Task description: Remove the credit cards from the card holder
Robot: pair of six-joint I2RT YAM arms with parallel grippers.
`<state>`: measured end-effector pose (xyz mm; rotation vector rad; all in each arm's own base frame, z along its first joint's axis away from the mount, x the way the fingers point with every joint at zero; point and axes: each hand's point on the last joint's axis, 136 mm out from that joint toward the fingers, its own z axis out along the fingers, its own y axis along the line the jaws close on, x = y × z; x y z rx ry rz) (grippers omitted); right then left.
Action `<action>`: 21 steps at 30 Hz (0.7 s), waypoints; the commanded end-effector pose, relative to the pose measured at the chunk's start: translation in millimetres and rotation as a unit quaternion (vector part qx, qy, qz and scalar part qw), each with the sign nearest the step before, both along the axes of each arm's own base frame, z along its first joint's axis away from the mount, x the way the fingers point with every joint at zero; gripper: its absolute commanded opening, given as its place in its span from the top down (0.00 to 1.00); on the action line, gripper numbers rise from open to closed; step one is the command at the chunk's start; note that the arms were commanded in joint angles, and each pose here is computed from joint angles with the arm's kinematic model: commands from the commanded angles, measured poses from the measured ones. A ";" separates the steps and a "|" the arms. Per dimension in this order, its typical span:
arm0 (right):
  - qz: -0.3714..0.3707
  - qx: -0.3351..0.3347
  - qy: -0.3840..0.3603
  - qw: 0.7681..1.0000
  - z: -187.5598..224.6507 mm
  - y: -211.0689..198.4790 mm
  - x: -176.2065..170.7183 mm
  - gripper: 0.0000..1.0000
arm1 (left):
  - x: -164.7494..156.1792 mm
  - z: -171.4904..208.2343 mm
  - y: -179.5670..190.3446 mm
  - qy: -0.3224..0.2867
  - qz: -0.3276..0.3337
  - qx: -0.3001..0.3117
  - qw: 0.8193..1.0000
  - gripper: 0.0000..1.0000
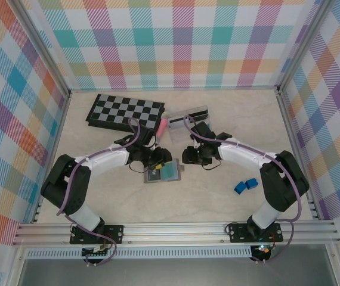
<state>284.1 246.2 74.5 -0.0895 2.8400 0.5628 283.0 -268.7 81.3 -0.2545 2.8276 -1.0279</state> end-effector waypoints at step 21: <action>0.084 0.033 0.058 0.994 -15.3 69.6 -11.9 0.75 | -3.9 -13.0 50.2 0.007 0.134 -0.031 0.990 0.70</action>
